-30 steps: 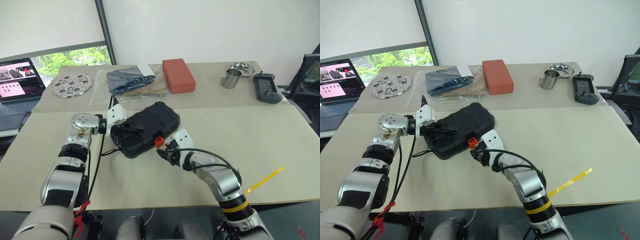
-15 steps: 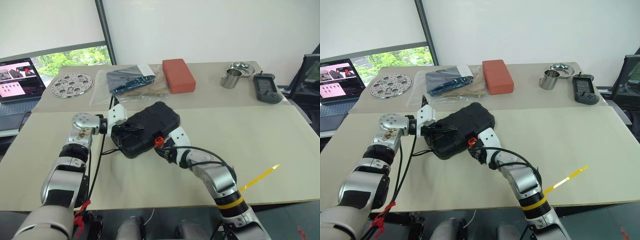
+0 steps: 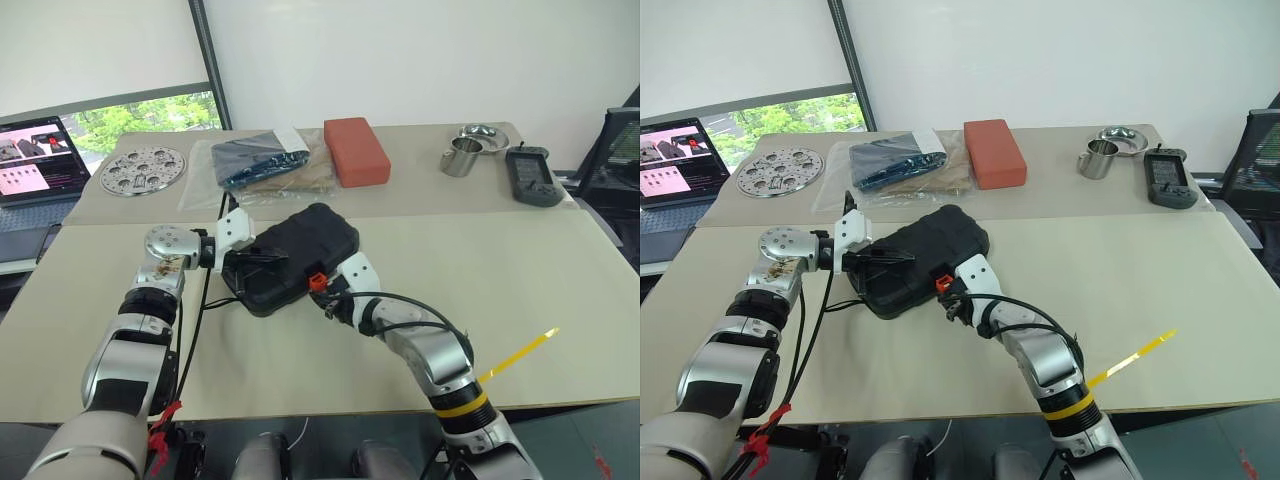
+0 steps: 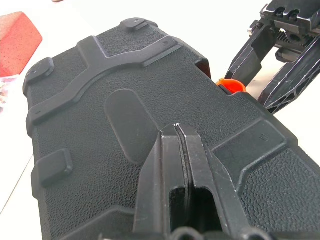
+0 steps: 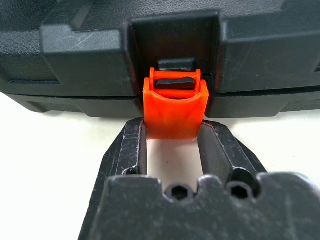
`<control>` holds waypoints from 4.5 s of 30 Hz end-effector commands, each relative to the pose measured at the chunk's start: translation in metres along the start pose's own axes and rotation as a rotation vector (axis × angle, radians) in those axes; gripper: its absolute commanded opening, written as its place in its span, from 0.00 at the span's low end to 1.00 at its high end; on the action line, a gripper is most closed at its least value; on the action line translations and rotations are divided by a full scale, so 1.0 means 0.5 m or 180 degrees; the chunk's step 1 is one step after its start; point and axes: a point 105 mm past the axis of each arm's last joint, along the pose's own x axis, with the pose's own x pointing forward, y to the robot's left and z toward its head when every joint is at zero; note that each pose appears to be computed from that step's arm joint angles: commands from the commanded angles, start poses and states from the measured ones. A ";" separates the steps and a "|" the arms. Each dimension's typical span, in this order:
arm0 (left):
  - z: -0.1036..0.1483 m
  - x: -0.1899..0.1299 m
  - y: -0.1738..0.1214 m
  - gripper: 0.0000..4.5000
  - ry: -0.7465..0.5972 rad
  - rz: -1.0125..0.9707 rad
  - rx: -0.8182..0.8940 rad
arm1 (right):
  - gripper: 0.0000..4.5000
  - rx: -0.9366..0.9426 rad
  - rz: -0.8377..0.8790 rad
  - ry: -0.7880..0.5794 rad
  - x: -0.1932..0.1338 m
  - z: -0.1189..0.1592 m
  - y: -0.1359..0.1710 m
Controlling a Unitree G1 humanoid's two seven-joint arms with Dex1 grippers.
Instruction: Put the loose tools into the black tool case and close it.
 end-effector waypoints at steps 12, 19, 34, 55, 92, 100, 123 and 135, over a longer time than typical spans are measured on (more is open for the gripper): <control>-0.042 0.008 -0.030 0.00 0.0196 -0.0154 -0.0145 | 0.27 -0.0382 -0.0216 -0.0279 -0.029 0.065 -0.004; -0.041 0.011 -0.032 0.00 0.0199 -0.0179 -0.0141 | 0.27 -0.0370 -0.0219 -0.0311 -0.026 0.072 -0.002; -0.044 0.010 -0.033 0.00 0.0203 -0.0178 -0.0155 | 0.69 -0.0313 -0.0175 -0.0408 -0.022 0.088 0.001; -0.046 0.015 -0.037 0.00 0.0191 -0.0189 -0.0177 | 0.00 -0.0202 0.0086 -0.0151 -0.050 0.059 0.010; -0.049 0.015 -0.042 0.00 0.0193 -0.0212 -0.0203 | 0.00 -0.0185 0.0089 -0.0282 0.002 0.086 0.010; -0.050 0.015 -0.044 0.00 0.0190 -0.0216 -0.0206 | 0.00 -0.0175 0.0092 -0.0271 0.013 0.082 0.010; -0.053 0.016 -0.047 0.00 0.0195 -0.0229 -0.0224 | 0.00 -0.0192 0.0079 -0.0407 0.027 0.107 0.010; -0.048 -0.002 -0.033 0.00 0.0105 -0.0034 -0.0256 | 0.00 -0.0240 0.0026 -0.0144 -0.002 0.054 -0.021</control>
